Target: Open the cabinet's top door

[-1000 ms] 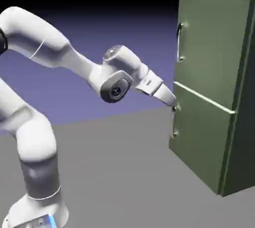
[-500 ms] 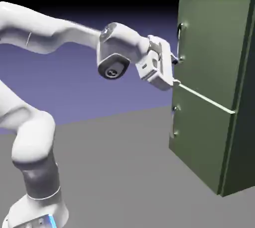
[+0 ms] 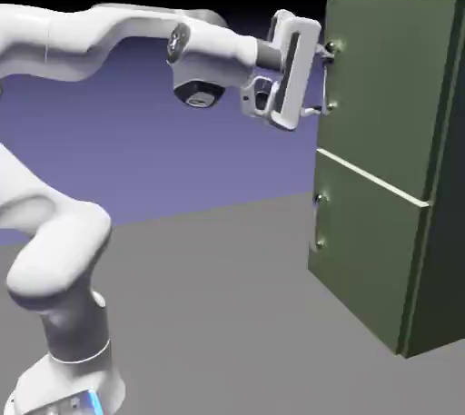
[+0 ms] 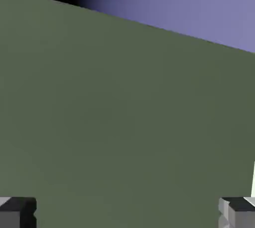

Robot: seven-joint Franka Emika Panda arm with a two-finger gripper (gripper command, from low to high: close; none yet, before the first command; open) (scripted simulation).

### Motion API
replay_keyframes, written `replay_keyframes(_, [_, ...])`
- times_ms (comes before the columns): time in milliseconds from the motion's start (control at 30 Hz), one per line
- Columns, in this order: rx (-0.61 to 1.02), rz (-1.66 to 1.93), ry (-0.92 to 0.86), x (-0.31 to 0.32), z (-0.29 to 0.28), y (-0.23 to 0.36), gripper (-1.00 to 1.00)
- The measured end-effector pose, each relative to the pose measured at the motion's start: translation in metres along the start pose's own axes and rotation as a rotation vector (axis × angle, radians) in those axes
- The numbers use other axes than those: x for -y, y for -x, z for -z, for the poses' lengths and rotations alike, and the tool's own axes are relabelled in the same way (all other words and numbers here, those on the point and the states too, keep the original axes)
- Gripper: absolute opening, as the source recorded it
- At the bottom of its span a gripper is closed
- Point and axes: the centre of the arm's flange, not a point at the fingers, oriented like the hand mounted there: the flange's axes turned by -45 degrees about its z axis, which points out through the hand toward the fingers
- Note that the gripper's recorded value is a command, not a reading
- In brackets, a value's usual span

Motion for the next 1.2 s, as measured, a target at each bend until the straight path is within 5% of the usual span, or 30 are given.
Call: replay_keyframes(1200, [0.215, -1.58, -0.187, -0.041, -0.08, 0.169, 0.0])
